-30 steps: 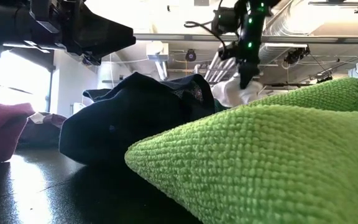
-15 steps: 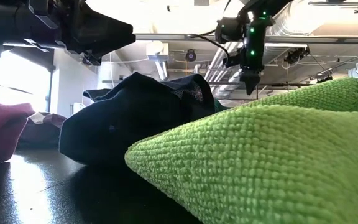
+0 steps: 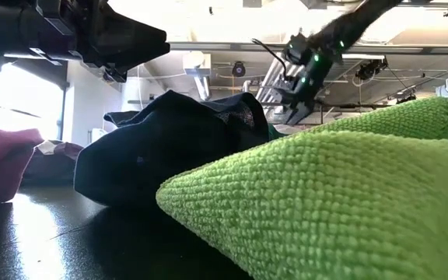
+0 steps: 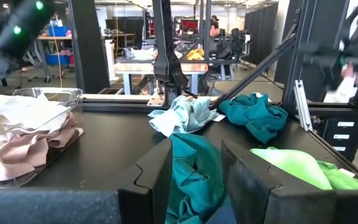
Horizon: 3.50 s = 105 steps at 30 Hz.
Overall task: Sort towels by color in basket
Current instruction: Put the white microfiber towel into the right transparent bin, then adjust the transparent bin, then put the top green microfiber towel into the left transparent bin
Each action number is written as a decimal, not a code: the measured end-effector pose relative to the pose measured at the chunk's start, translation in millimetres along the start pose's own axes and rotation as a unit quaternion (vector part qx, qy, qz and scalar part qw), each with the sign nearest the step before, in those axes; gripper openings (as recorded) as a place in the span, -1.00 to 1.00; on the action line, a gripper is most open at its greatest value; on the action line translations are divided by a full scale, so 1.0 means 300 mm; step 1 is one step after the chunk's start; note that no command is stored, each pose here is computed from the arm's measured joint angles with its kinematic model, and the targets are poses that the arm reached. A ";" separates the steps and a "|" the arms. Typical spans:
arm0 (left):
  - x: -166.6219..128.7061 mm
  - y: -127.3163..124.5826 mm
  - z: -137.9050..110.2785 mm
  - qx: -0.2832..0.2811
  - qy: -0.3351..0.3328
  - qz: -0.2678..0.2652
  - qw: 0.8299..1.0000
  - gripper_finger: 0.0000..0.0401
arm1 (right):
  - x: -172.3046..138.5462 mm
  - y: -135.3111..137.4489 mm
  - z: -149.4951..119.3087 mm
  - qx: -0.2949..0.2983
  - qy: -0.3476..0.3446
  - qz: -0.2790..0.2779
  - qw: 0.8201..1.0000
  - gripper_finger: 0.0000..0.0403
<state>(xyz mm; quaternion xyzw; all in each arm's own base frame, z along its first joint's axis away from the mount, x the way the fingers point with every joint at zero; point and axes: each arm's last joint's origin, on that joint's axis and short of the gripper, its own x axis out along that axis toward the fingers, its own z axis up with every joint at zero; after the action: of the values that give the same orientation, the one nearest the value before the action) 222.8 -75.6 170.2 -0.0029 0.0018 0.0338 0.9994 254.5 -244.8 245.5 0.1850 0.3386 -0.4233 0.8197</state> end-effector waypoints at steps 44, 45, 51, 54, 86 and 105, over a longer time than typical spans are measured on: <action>0.000 0.001 -0.003 0.007 0.004 0.006 1.000 -0.39 | -0.129 0.248 -0.408 -0.097 0.105 0.007 0.990 -0.26; 0.000 0.001 -0.003 0.007 0.005 0.006 1.000 -0.39 | -0.113 0.238 -0.406 -0.085 0.106 -0.007 0.991 -0.26; 0.000 0.002 -0.004 0.009 0.005 0.007 1.000 -0.39 | -0.006 0.198 -0.395 -0.055 0.106 -0.019 0.993 -0.26; 0.000 0.001 -0.005 0.013 0.007 0.007 1.000 -0.39 | 0.026 0.203 -0.384 -0.071 0.091 -0.006 0.993 -0.26; -0.007 -0.028 0.006 0.019 -0.003 -0.013 1.000 -0.39 | -0.378 0.563 -0.571 -0.167 -0.056 0.020 0.984 -0.26; 0.087 -0.056 0.147 0.066 -0.075 -0.047 0.994 -0.39 | -0.635 0.691 -0.834 -0.166 -0.080 0.162 0.969 -0.26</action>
<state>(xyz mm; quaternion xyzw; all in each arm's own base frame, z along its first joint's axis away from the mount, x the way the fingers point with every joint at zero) 250.2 -90.4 214.5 0.0656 -0.0707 -0.0132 0.9952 246.2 129.9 208.8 0.0644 0.3024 -0.2362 0.9212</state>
